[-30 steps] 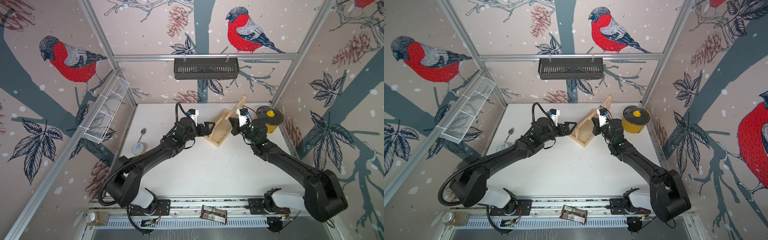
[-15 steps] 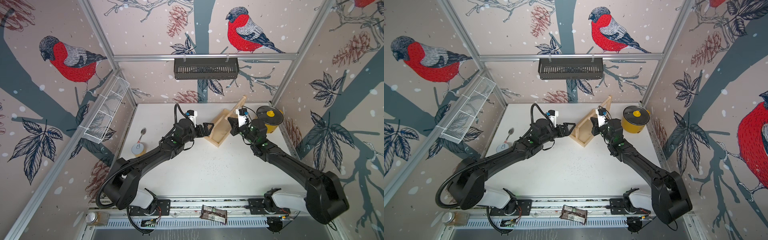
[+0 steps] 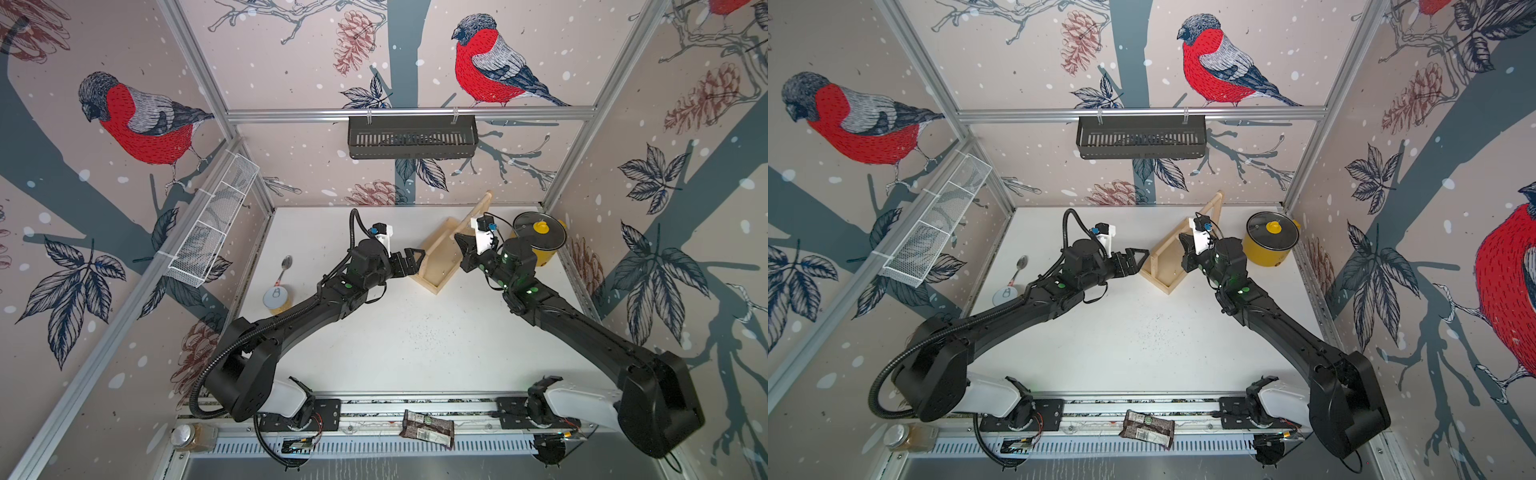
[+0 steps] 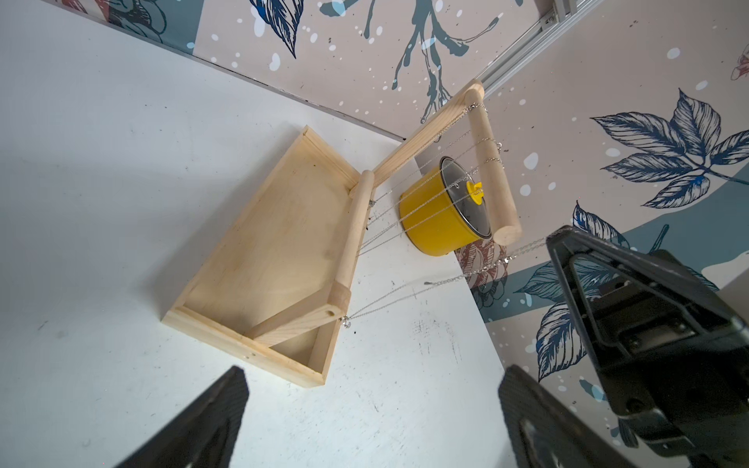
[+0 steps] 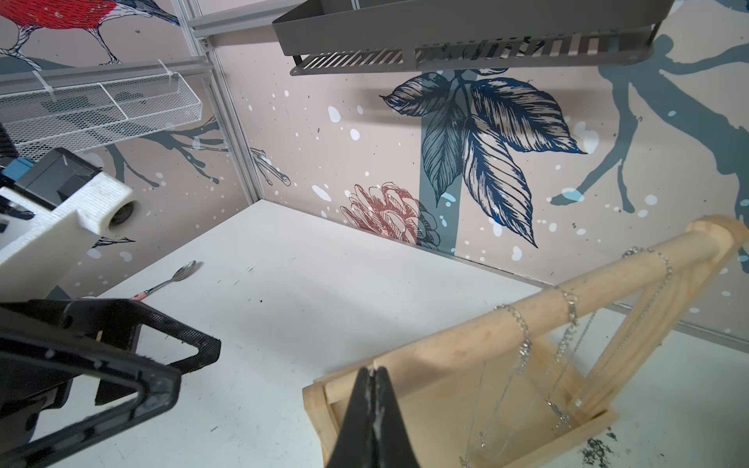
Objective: Take the necklace off the jewelry display stand
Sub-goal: Take off the necklace from the stand.
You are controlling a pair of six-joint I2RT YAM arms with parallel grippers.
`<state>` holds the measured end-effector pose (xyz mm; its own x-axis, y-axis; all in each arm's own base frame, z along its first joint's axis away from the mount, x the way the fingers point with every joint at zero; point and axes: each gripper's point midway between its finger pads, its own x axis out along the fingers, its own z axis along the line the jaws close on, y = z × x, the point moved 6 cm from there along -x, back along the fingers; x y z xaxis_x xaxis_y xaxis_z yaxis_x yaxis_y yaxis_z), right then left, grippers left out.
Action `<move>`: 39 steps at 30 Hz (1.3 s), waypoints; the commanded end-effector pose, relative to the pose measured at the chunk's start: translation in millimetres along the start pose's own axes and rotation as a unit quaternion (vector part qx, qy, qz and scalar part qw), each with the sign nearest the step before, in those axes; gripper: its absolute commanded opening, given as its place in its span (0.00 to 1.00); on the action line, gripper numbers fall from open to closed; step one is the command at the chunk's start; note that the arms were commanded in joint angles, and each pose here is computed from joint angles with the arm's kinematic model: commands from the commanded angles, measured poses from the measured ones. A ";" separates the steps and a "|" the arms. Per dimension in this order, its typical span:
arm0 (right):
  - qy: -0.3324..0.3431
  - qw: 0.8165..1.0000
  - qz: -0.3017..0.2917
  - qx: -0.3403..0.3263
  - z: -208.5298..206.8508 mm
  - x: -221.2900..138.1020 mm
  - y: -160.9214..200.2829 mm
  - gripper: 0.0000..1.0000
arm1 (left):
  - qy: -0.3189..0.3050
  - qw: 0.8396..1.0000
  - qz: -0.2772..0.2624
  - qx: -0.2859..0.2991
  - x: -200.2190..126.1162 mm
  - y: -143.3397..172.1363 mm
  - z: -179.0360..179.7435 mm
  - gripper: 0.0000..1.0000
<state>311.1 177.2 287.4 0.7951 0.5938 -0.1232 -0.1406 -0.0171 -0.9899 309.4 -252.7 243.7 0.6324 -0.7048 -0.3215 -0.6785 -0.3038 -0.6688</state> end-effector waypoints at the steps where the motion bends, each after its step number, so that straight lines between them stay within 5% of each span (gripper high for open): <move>1: 0.001 1.000 -0.013 -0.014 3.3 -2.0 -8.8 0.04 | 0.009 1.000 0.001 0.023 -2.9 0.4 -3.5 0.98; 15: -0.009 0.999 -0.027 -0.031 17.5 -10.3 -26.8 0.04 | 0.033 0.998 0.014 0.049 0.6 17.7 4.6 0.98; 24: -0.021 0.998 -0.039 -0.046 31.5 -13.6 -43.3 0.04 | -0.015 0.998 0.009 0.065 5.1 23.7 23.1 0.98; 39: -0.040 0.996 -0.068 -0.047 52.4 -17.8 -75.1 0.04 | 0.044 0.995 0.012 0.083 6.0 35.4 14.1 0.98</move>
<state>276.7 209.8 358.8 0.7456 0.6664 -0.0087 0.0085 -0.0225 -0.9997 296.1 -253.7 193.2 0.5744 -0.7326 -0.3652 -0.6663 -0.1593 -0.7285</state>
